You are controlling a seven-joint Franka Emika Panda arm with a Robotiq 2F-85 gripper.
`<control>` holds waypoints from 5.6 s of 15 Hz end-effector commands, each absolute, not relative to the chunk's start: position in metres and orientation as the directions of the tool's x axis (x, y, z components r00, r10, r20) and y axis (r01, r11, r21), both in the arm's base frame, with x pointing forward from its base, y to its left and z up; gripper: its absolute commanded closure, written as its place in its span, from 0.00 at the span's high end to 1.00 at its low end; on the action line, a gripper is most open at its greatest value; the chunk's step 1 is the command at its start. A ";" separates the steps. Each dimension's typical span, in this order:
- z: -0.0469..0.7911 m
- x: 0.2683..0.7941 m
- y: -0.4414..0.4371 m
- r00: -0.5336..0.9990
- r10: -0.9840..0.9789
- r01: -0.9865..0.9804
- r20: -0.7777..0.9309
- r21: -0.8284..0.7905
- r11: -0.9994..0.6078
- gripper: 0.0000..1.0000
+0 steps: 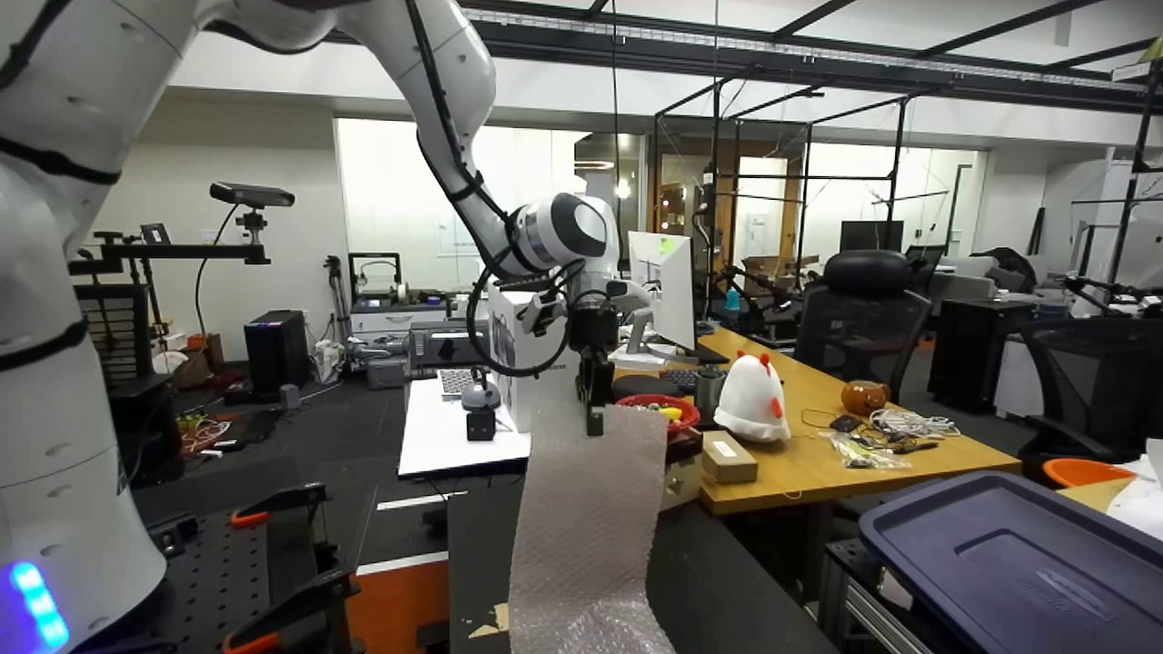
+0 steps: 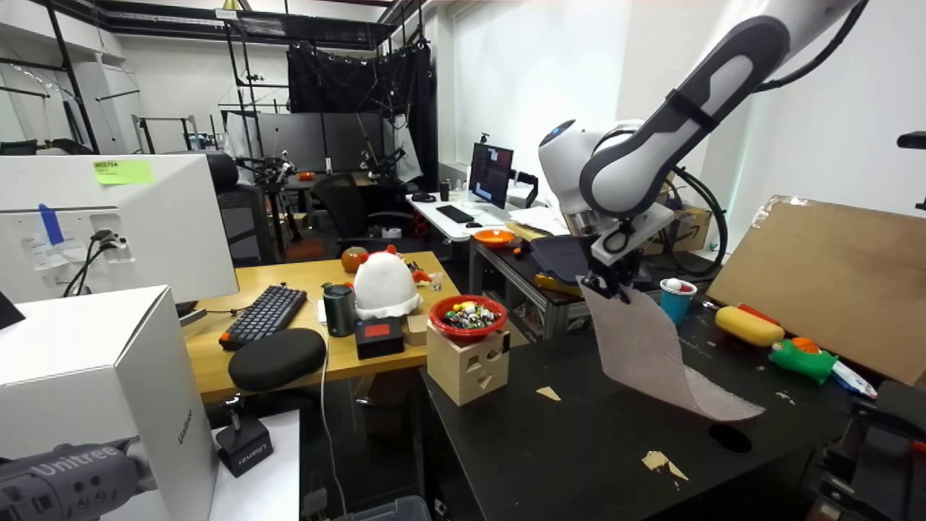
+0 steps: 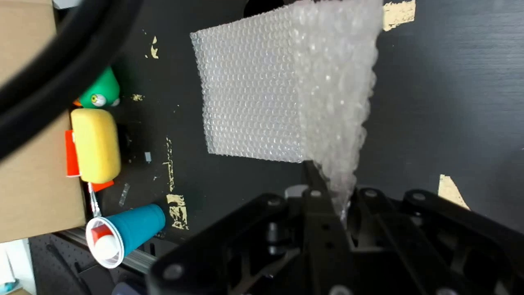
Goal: Unfold the pink plastic
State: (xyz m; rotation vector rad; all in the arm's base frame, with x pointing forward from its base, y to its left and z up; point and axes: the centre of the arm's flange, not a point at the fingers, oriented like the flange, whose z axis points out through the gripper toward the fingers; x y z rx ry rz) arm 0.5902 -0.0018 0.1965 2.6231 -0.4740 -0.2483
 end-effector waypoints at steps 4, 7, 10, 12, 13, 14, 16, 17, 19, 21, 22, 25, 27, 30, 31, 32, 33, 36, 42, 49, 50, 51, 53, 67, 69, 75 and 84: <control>0.133 0.640 -0.055 0.886 -0.442 -0.313 -0.138 0.526 -0.791 0.02; 0.107 0.648 -0.074 0.876 -0.457 -0.311 -0.157 0.539 -0.782 0.02; 0.090 0.651 -0.090 0.866 -0.473 -0.309 -0.160 0.573 -0.759 0.02; 0.083 0.650 -0.093 0.862 -0.481 -0.305 -0.156 0.599 -0.741 0.02; 0.084 0.646 -0.090 0.867 -0.467 -0.291 -0.172 0.586 -0.756 0.02; 0.088 0.642 -0.082 0.880 -0.437 -0.269 -0.185 0.564 -0.781 0.02; 0.095 0.636 -0.065 0.900 -0.370 -0.218 -0.230 0.499 -0.839 0.02; 0.100 0.634 -0.055 0.911 -0.328 -0.188 -0.249 0.457 -0.869 0.02; 0.108 0.634 -0.037 0.927 -0.256 -0.138 -0.274 0.384 -0.913 0.02; 0.114 0.637 -0.023 0.933 -0.200 -0.100 -0.299 0.319 -0.942 0.02; 0.117 0.639 -0.017 0.934 -0.176 -0.084 -0.309 0.289 -0.954 0.02; 0.120 0.640 -0.003 0.935 -0.084 -0.019 -0.346 0.187 -0.982 0.02; 0.121 0.638 0.005 0.929 -0.011 0.035 -0.370 0.117 -0.993 0.33; 0.126 0.636 0.011 0.920 0.071 0.084 -0.385 0.017 -0.996 0.55; 0.128 0.636 0.013 0.919 0.087 0.090 -0.383 -0.012 -0.996 0.62; 0.131 0.636 0.013 0.918 0.103 0.093 -0.383 -0.044 -0.995 0.70; 0.135 0.636 0.012 0.920 0.112 0.089 -0.376 -0.077 -0.993 0.77; 0.144 0.639 0.000 0.944 0.068 0.032 -0.322 -0.115 -0.993 0.98; 0.123 0.655 -0.063 0.948 -0.215 -0.227 -0.234 -0.023 -0.974 1.00; 0.068 0.634 -0.137 0.788 -0.568 -0.568 -0.239 0.074 -0.819 1.00; 0.057 0.627 -0.148 0.751 -0.609 -0.611 -0.254 0.081 -0.788 1.00; 0.050 0.618 -0.157 0.714 -0.648 -0.651 -0.266 0.089 -0.754 1.00; 0.039 0.603 -0.175 0.635 -0.722 -0.725 -0.274 0.110 -0.680 1.00; -0.053 0.490 -0.251 -0.057 -0.957 -0.982 -0.284 0.191 0.002 1.00; -0.053 0.488 -0.249 -0.147 -0.953 -0.980 -0.265 0.172 0.104 1.00; -0.047 0.490 -0.250 -0.387 -0.910 -0.922 -0.147 0.071 0.381 1.00; -0.045 0.481 -0.258 -0.525 -0.843 -0.850 0.113 -0.038 0.525 1.00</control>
